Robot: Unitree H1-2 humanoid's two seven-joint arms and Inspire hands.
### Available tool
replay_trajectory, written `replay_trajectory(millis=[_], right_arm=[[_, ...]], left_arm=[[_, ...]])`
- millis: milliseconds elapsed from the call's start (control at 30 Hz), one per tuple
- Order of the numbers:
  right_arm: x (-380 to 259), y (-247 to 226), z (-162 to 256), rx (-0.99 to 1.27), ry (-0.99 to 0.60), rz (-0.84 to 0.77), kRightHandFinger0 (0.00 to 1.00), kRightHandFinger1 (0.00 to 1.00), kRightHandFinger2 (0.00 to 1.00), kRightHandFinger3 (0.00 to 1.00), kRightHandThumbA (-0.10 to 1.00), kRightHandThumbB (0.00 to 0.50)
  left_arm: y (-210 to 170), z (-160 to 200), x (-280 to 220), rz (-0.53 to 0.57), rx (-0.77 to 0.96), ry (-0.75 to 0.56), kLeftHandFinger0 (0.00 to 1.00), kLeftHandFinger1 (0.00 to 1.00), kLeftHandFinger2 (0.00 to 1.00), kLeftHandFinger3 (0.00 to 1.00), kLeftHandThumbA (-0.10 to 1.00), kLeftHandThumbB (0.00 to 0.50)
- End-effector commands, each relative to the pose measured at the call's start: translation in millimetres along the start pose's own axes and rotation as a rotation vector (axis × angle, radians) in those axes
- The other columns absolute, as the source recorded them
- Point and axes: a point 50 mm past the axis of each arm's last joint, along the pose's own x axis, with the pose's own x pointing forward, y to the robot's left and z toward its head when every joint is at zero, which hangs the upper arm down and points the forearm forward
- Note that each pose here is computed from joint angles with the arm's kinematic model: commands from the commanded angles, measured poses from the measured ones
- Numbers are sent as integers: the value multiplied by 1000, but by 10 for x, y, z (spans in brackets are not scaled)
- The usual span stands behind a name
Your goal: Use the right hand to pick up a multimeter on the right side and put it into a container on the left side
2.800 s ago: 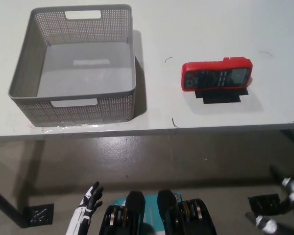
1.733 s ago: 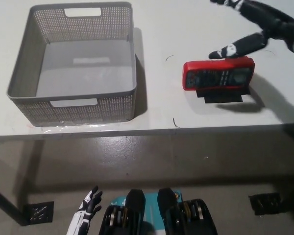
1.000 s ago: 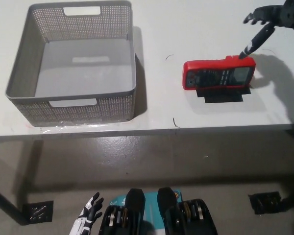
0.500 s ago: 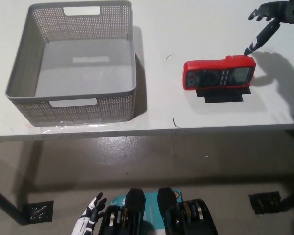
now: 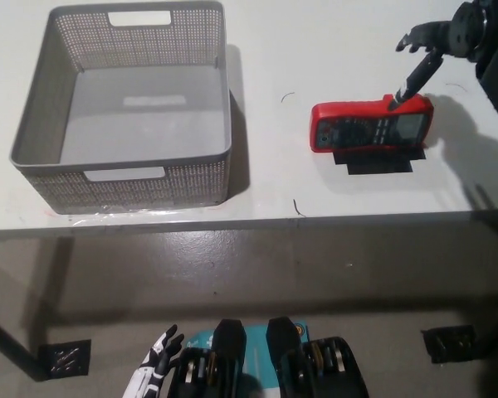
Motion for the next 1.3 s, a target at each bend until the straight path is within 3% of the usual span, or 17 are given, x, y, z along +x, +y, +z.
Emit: replay_trajectory(millis=[0, 133, 300, 533, 667, 867, 900, 933, 967, 1033, 1100, 1200, 1233, 1267], right_arm=[[-199, -418, 158, -1, -46, -127, 1000, 1000, 1000, 1000, 969, 495], [-101, -265, 194, 25, -39, -100, 1000, 1000, 1000, 1000, 944, 500], [-22, -139, 199, -16, -45, -83, 1000, 1000, 1000, 1000, 1000, 500], [105, 98, 112, 92, -24, -53, 1000, 1000, 1000, 1000, 873, 500], [187, 277, 129, 47, -32, -21, 1000, 1000, 1000, 1000, 927, 500], [353, 707, 40, 58, -32, 27, 1000, 1000, 1000, 1000, 923, 500], [391, 832, 8, 52, -40, 52, 1000, 1000, 1000, 1000, 929, 487], [419, 930, -15, 50, -38, 75, 1000, 1000, 1000, 1000, 914, 438], [443, 1003, -35, 43, -28, 73, 1000, 1000, 1000, 1000, 905, 448], [504, 1226, -116, 69, 6, 75, 1000, 1000, 1000, 1000, 845, 500], [533, 1360, -167, 60, 8, 83, 1000, 1000, 1000, 1000, 820, 486], [581, 1554, -232, 80, 35, 20, 1000, 1000, 1000, 1000, 668, 500], [598, 1623, -250, 76, 30, -54, 1000, 1000, 1000, 1000, 457, 452], [603, 1653, -278, 50, 29, -100, 891, 1000, 1000, 1000, 322, 391]], left_arm=[[-1, 68, 23, -7, 3, -57, 1000, 1000, 1000, 1000, 1000, 303], [-32, 73, 6, -9, 1, -53, 1000, 1000, 1000, 1000, 1000, 298], [-39, 73, 14, -18, -2, -61, 1000, 1000, 1000, 1000, 1000, 303], [-52, 95, 24, -26, -9, -66, 1000, 1000, 1000, 1000, 1000, 312], [-61, 105, 27, -26, -20, -72, 1000, 1000, 1000, 1000, 1000, 312], [-137, 72, -17, -44, -25, -63, 1000, 1000, 1000, 1000, 1000, 291], [-151, 68, -23, -51, -29, -63, 1000, 1000, 1000, 1000, 1000, 289], [-166, 67, -19, -55, -30, -66, 1000, 1000, 1000, 1000, 1000, 288], [-174, 65, -19, -58, -33, -67, 1000, 1000, 1000, 1000, 1000, 289], [-208, 68, -42, -68, -32, -63, 1000, 1000, 1000, 1000, 1000, 296], [-229, 81, -52, -71, -30, -65, 1000, 1000, 1000, 1000, 1000, 292], [-232, 94, -51, -77, -31, -67, 1000, 1000, 1000, 1000, 1000, 299], [-234, 107, -51, -78, -44, -63, 1000, 1000, 1000, 1000, 1000, 309], [-234, 121, -37, -79, -39, -68, 1000, 1000, 1000, 1000, 1000, 308]])
